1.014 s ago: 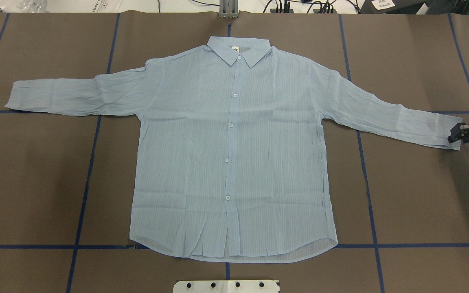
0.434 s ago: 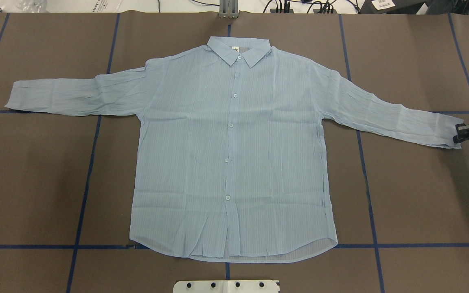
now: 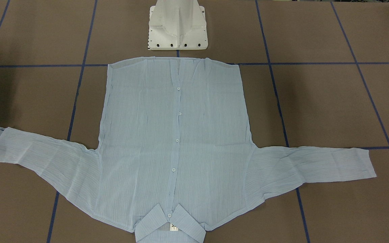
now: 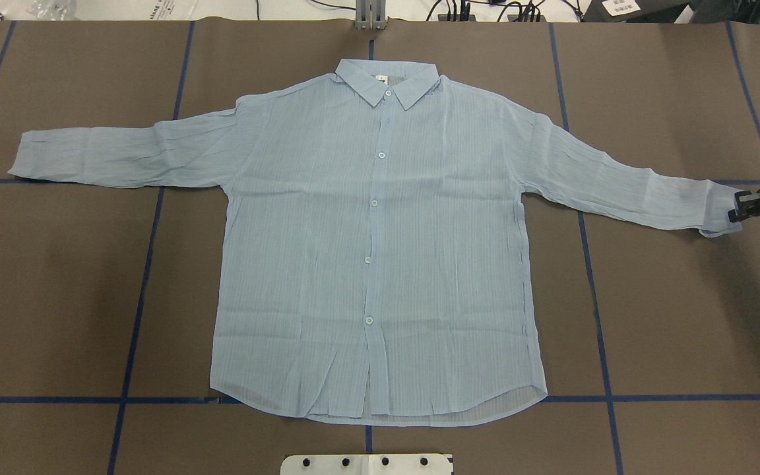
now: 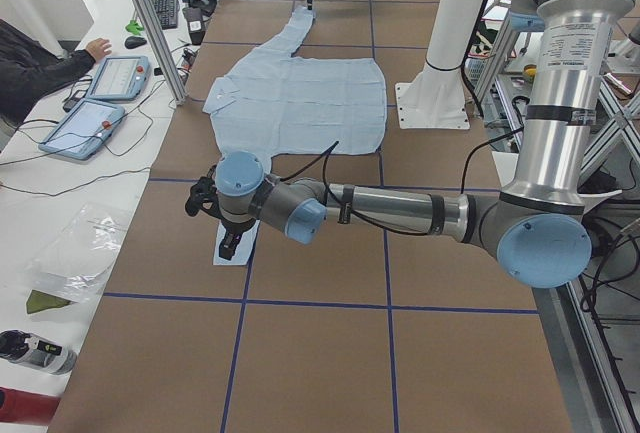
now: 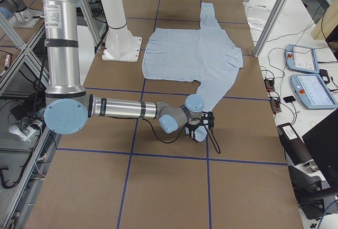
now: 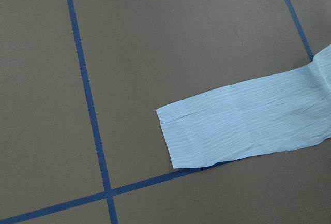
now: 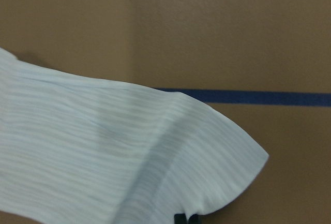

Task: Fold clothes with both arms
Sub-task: 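Carry the grasped sleeve across the shirt toward the collar with the right gripper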

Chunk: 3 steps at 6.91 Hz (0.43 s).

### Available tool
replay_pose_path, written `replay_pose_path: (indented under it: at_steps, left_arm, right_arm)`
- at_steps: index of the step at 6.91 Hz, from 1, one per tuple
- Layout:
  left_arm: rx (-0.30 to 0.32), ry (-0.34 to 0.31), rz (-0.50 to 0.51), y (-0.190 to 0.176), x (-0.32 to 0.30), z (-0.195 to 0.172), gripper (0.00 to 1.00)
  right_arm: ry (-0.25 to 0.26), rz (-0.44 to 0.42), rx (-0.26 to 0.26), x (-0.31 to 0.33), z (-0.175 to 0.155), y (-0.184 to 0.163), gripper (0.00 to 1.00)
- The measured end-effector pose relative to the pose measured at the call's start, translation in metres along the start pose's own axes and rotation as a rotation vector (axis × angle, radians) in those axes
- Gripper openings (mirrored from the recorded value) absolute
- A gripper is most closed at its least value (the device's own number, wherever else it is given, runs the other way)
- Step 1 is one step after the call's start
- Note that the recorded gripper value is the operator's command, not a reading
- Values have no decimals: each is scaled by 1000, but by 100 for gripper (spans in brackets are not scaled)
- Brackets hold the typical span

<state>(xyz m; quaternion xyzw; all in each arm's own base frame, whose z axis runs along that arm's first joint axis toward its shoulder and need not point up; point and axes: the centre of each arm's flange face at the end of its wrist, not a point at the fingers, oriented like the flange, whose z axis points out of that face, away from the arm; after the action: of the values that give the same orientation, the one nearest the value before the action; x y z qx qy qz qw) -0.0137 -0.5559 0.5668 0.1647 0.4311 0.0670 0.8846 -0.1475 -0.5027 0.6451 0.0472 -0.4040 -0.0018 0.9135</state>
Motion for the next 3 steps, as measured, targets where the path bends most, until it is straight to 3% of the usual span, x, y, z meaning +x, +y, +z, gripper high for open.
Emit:
replay_pose_path:
  at_steps: [3]
  left_arm:
    - [-2, 0, -3, 1, -1, 1, 99]
  right_arm:
    - [-130, -102, 136, -104, -83, -27, 0]
